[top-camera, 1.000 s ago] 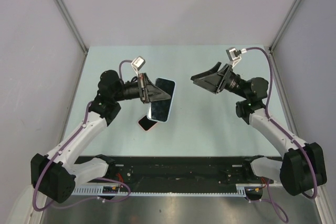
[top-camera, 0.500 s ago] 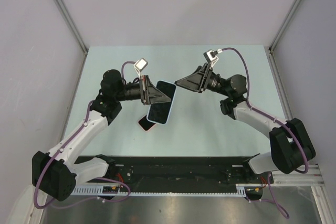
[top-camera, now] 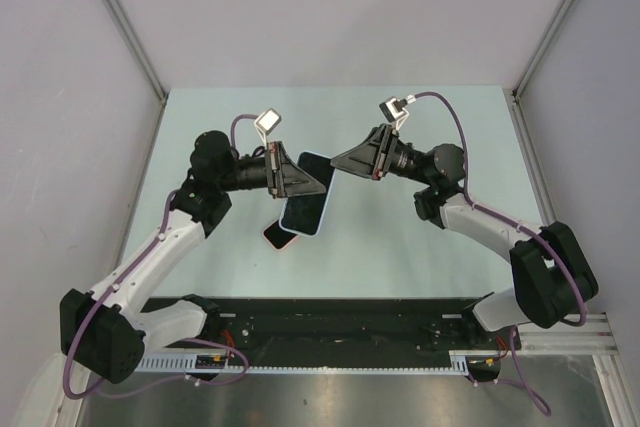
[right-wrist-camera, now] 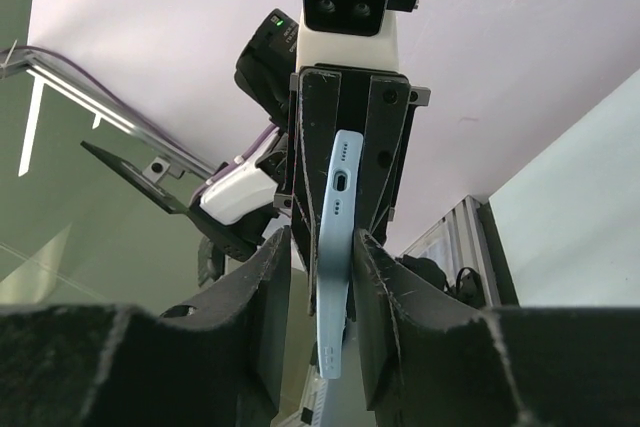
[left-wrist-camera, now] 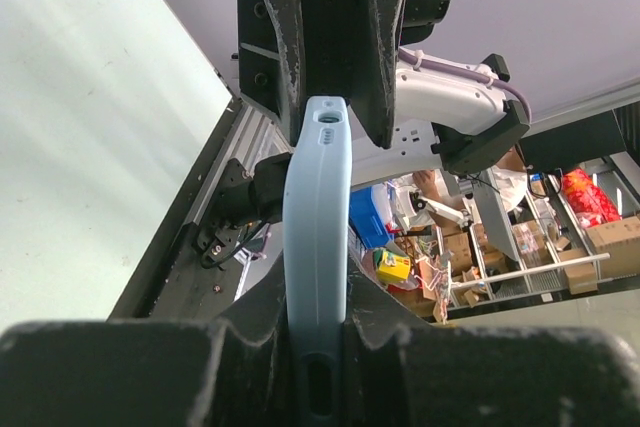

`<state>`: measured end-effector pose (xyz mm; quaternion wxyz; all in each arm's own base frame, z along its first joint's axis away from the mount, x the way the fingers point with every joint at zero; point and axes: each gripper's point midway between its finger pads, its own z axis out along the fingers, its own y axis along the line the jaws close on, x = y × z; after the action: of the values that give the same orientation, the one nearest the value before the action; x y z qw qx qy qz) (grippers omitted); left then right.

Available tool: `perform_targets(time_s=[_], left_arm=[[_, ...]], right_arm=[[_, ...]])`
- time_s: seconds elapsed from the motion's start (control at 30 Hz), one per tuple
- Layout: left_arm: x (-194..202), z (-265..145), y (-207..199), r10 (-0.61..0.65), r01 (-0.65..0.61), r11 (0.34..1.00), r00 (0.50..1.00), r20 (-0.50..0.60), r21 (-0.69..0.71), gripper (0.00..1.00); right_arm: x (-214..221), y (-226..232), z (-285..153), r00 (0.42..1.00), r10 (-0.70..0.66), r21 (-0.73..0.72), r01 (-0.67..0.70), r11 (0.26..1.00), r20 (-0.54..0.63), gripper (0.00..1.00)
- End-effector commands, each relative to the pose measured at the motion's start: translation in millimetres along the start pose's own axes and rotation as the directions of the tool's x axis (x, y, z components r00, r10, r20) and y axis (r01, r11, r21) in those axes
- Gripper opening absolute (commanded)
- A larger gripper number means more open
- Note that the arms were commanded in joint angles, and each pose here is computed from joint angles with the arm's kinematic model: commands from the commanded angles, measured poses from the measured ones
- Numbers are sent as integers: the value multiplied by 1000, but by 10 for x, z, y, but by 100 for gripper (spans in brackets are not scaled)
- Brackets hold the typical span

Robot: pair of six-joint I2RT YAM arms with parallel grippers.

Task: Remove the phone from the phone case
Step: Remove the phone case from the phone.

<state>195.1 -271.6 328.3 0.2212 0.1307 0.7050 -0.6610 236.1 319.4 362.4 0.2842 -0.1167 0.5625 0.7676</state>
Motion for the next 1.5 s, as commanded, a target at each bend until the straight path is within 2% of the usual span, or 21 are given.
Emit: perform_targets(time_s=[0.0,0.1,0.13,0.2,0.23,0.43,0.47,0.53,0.57,0.6,0.63,0.67,0.83,1.0,1.17,1.47], left_arm=[[-105,-53,-325,116,-117,992,993,25,57,0],[-109,-60,-347,119,-120,991,993,28,60,0],[-109,-62,-354,121,-123,991,992,29,61,0],[-117,-64,-359,125,-127,990,992,36,59,0],[-113,-66,-359,125,-127,990,992,36,59,0],[-124,-82,-416,175,-178,982,984,46,70,0],[-124,-87,-433,188,-192,979,981,48,74,0],[-136,-98,-464,230,-234,969,971,61,77,0],[-157,-102,-509,262,-268,959,962,73,90,0],[-171,-102,-532,284,-291,952,955,81,96,0],[-184,-104,-551,298,-306,946,951,87,103,0],[-216,-108,-615,328,-339,933,939,102,117,0],[-298,-101,-777,369,-385,909,921,124,159,0],[-305,-153,-1017,397,-423,879,905,154,221,0],[-337,-211,-1310,410,-446,848,894,180,287,0],[-343,-244,-1431,400,-442,844,896,192,304,0]], right_arm=[[-33,194,59,999,-33,-67,32,997,-11,35],[-1,186,62,1000,-18,-66,17,998,-24,28],[3,181,66,1000,-7,-62,6,998,-25,19],[5,193,78,1000,5,-63,-7,998,-23,14],[18,180,86,999,31,-55,-32,998,-24,1],[-32,126,95,986,166,-18,-166,986,22,0],[-80,140,94,972,231,-25,-230,973,52,0],[-94,222,63,958,276,-89,-270,959,76,0],[-161,296,54,921,378,-139,-363,921,97,0],[-189,483,6,923,373,-239,-343,908,94,0],[-254,404,-4,884,450,-285,-403,870,123,0],[-224,446,17,847,524,-321,-475,820,86,0],[-124,400,140,810,581,-332,-527,783,85,0],[-102,338,177,798,596,-330,-540,774,93,0],[-74,270,222,792,604,-320,-551,771,89,0],[-7,250,264,817,570,-303,-523,796,87,0]])
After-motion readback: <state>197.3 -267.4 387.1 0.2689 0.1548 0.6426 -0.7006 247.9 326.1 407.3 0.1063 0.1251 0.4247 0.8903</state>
